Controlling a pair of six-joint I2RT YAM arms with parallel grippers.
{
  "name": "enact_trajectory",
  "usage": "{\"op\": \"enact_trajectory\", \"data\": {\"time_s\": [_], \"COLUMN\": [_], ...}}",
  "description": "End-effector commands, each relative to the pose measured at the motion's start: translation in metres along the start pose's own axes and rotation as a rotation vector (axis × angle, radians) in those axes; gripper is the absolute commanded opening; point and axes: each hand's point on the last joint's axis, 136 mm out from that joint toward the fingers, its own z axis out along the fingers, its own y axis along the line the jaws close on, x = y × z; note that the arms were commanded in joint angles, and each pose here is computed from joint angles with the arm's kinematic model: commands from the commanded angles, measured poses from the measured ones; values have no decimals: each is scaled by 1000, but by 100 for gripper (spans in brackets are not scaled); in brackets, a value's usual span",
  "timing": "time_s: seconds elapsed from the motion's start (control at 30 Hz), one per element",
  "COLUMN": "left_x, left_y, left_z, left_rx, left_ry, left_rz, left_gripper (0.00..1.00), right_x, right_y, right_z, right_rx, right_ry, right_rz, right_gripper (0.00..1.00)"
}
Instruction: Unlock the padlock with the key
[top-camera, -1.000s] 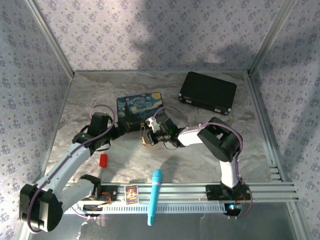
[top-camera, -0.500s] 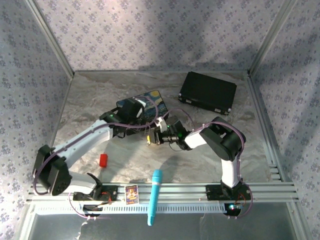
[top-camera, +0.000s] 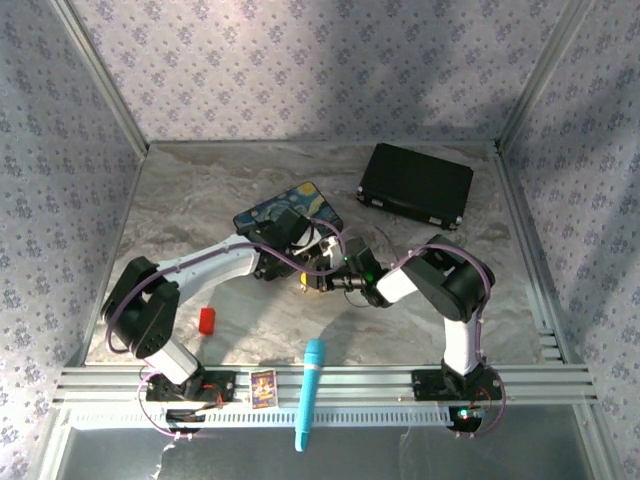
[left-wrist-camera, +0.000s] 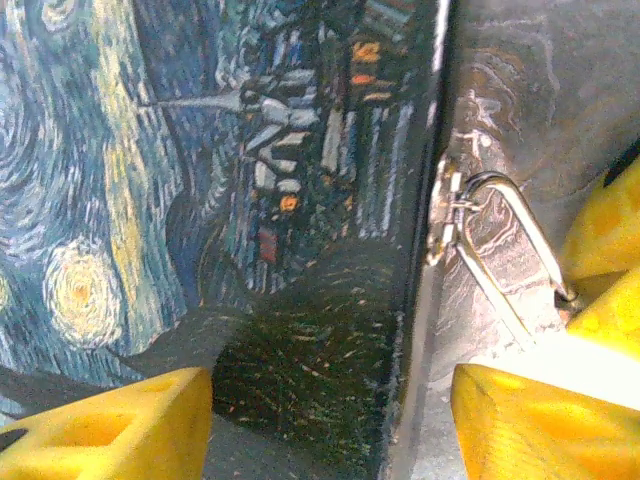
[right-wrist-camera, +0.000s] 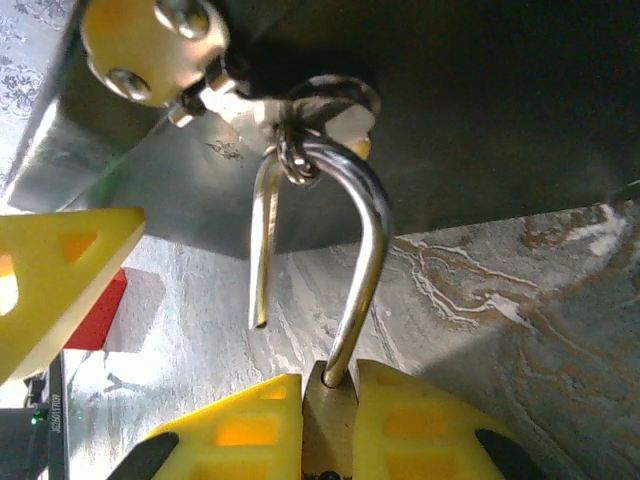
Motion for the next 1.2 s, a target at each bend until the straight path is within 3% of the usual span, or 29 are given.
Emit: {"op": "enact_trajectory", "data": {"time_s": [0.0, 0.17, 0.63, 1.17], "left_x": [13, 29, 47, 51], "left_y": [-13, -22, -38, -39], "left_z": [13, 22, 33, 31], "left_rx": [20, 24, 14, -19], "left_ry": [77, 116, 138, 131], "left_rz": [43, 72, 134, 160], "left_gripper": [54, 44, 43, 41], "right_x": [0, -16, -65, -84], "right_y": [-3, -7, -11, -17], "right_z": [4, 2, -11, -31], "right_rx": [-4, -37, -17, -76], "right_ry": [-54, -187, -387, -411], "right_rz": [81, 175, 260, 363], "right_gripper": [0, 0, 0, 0]}}
